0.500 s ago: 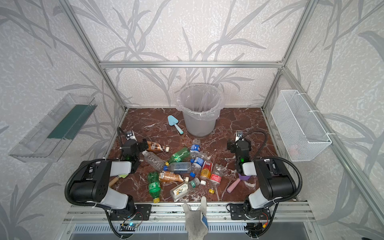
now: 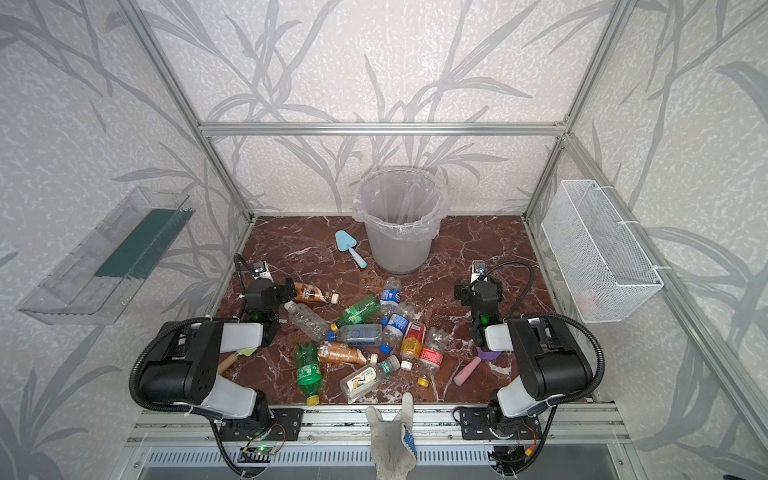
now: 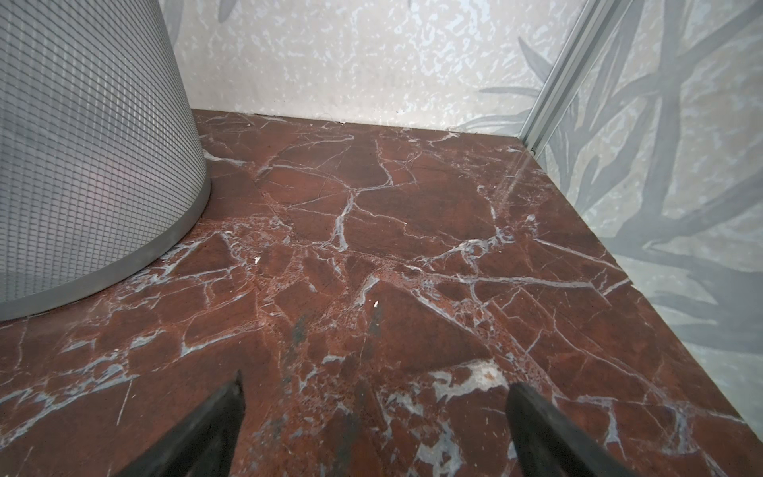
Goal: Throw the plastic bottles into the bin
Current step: 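Raise both arms from rest and move them toward the bottle pile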
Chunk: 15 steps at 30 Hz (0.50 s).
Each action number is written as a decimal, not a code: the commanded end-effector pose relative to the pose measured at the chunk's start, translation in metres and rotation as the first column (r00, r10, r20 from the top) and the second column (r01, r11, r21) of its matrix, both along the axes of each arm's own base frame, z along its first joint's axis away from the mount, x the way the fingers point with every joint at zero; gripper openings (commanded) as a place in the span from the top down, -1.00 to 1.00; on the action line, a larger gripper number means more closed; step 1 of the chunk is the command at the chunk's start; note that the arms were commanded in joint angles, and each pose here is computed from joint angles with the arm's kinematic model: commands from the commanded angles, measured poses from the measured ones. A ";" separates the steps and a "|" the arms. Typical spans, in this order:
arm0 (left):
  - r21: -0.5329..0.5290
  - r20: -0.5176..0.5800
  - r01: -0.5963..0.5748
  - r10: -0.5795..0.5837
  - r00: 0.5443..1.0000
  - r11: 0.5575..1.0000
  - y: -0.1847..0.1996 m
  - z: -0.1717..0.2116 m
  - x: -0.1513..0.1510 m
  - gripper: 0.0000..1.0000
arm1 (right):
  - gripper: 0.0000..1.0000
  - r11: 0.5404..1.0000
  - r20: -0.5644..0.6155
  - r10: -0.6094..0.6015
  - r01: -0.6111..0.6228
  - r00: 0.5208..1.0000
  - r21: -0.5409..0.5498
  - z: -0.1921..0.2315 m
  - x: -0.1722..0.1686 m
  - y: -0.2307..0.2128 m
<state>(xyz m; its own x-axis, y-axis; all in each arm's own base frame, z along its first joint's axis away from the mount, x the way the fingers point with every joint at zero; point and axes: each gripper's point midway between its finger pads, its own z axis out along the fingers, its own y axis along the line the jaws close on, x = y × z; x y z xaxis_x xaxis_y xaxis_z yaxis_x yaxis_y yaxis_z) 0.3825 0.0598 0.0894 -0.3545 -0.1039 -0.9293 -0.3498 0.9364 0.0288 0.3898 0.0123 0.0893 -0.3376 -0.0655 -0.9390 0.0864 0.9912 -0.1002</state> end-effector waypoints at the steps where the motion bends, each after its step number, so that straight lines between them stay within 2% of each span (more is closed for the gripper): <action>1: 0.010 0.018 0.008 -0.009 1.000 1.000 -0.001 0.006 0.004 -0.99 | -0.98 1.000 0.023 -0.010 0.010 1.000 0.001 0.006 0.005 0.000; 15: 0.008 0.021 0.009 -0.009 1.000 1.000 -0.001 0.007 0.004 -0.99 | -0.98 1.000 0.021 -0.007 0.007 1.000 0.005 0.006 0.006 0.001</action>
